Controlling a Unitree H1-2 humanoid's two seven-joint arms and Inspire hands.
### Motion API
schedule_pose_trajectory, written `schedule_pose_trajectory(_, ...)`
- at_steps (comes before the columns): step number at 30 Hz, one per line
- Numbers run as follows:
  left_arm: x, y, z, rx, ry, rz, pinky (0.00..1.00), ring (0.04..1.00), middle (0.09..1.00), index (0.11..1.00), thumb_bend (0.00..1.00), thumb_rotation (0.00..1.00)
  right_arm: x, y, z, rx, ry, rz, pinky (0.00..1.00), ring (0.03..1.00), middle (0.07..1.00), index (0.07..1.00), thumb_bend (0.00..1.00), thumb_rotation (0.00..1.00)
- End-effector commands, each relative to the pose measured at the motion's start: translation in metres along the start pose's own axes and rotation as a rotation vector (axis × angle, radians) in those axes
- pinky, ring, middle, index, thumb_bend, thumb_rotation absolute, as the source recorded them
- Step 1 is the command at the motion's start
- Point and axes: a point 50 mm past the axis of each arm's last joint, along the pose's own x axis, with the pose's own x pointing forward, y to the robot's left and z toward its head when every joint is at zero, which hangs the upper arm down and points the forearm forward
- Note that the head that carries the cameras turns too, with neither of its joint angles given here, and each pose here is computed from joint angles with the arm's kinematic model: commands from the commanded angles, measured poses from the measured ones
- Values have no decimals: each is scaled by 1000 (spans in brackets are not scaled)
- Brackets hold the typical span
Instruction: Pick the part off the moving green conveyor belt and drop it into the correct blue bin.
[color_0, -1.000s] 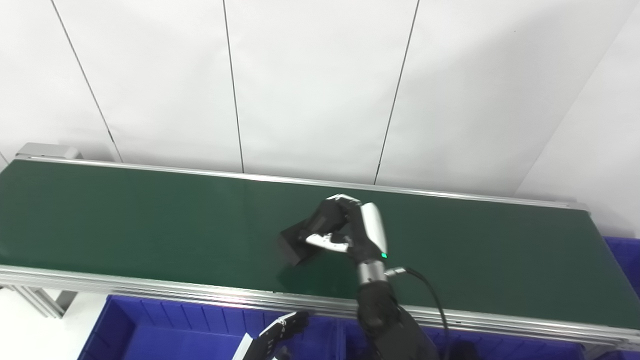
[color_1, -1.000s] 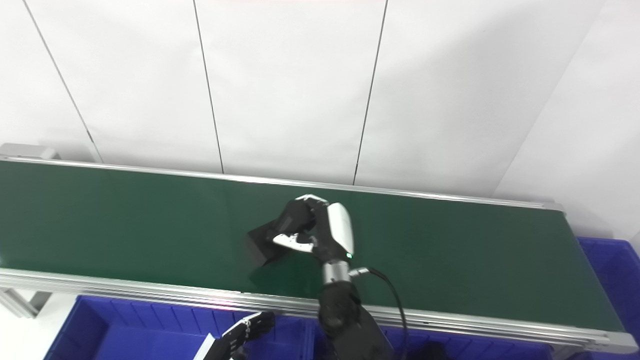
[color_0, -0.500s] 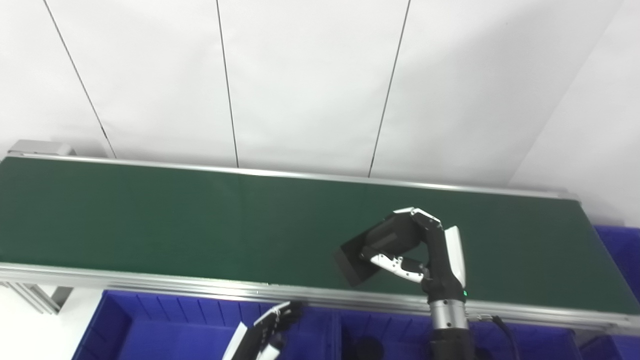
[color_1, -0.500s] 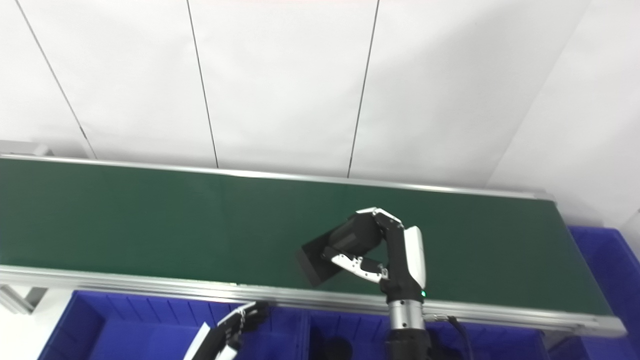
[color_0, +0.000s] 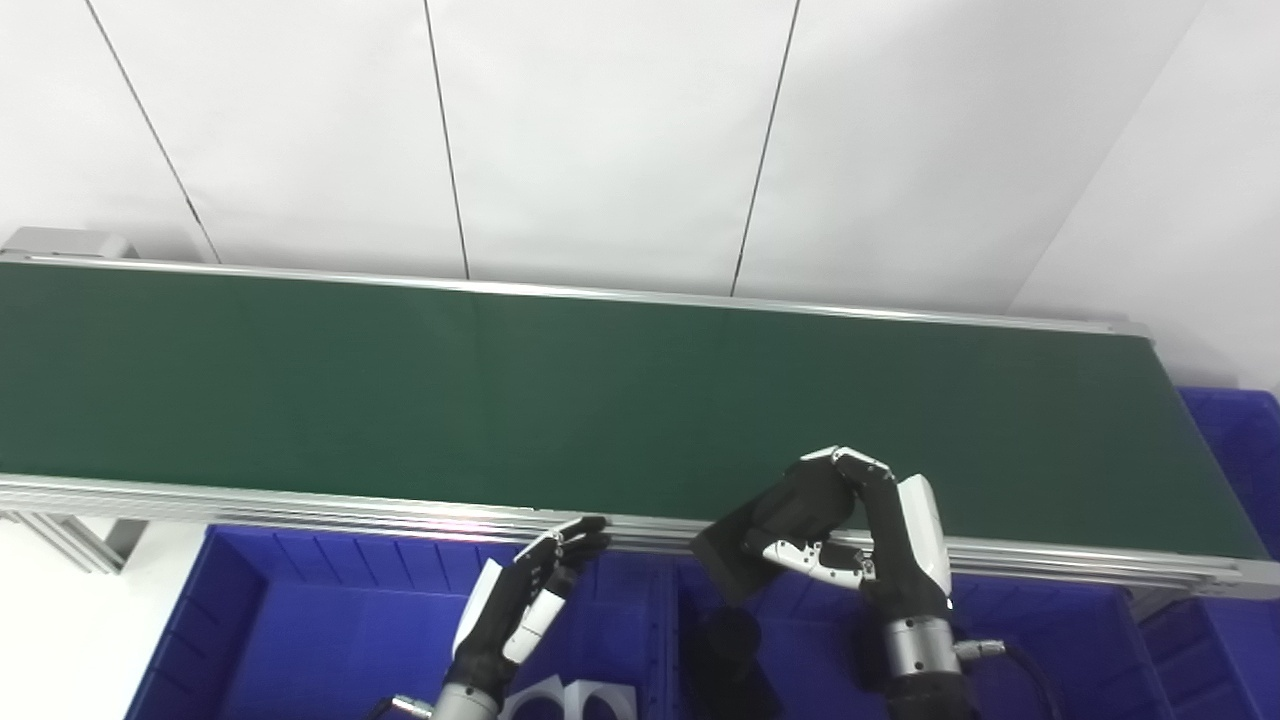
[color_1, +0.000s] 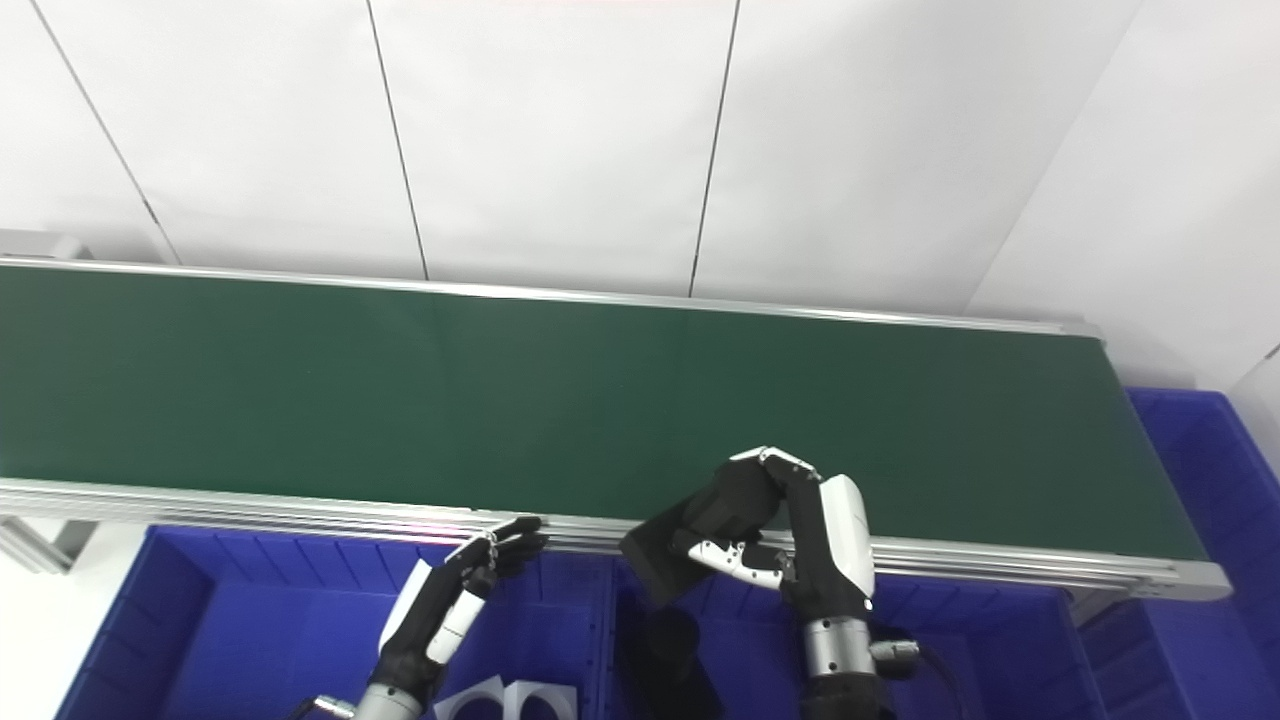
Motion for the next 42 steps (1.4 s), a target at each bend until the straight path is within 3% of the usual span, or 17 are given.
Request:
schedule_pose_trajectory(1,5,-3,16,-11,-86,2,829,824,799,800,801,1000,1,-12,4,-32,-17,0,462,458,529,470,511,0)
schedule_pose_trajectory(8,-3,-6,20,-32,-103,4,807,810,794,797,791,1000,1,-24,-7,-199,43,127,462,445,539,479,509,0)
schedule_pose_trajectory(11,-6,-6,23,-45,-111,-5,812,822,798,807,797,1000,5,-25,-14,-272,61,164,329,376,475,536,507,0)
schedule_pose_trajectory(13,-12,-5,24,-66,-114,-18,837,841,812,820,814,1000,8,-25,-18,-302,73,176,254,393,496,500,513,0)
schedule_pose_trajectory(20,-39,3,29,-96,-133,-27,827,842,830,837,757,1000,4,-36,-20,-389,67,216,207,361,474,517,509,0)
schedule_pose_trajectory(23,-46,7,32,-99,-140,-16,828,841,826,835,746,1000,5,-33,-25,-435,86,268,239,358,471,530,508,0)
schedule_pose_trajectory(28,-48,13,39,-123,-170,12,850,836,811,831,809,1000,13,-23,-33,-538,114,326,173,404,498,489,517,0)
schedule_pose_trajectory(31,-46,17,44,-125,-192,19,837,824,802,823,805,1000,14,-14,-42,-514,131,344,166,406,498,488,517,0)
schedule_pose_trajectory(37,-48,18,51,-134,-220,16,818,812,806,818,784,999,8,1,-42,-519,161,431,217,404,505,489,515,0)
schedule_pose_trajectory(40,-50,19,52,-140,-226,11,809,805,798,814,771,1000,4,6,-42,-515,199,496,380,394,500,548,507,0)
schedule_pose_trajectory(41,-49,20,53,-143,-230,10,808,805,797,813,771,1000,3,7,-42,-511,217,513,391,397,504,546,508,0)
schedule_pose_trajectory(42,-47,20,54,-146,-235,8,803,800,793,809,771,1000,1,9,-42,-510,229,525,474,528,612,523,505,67)
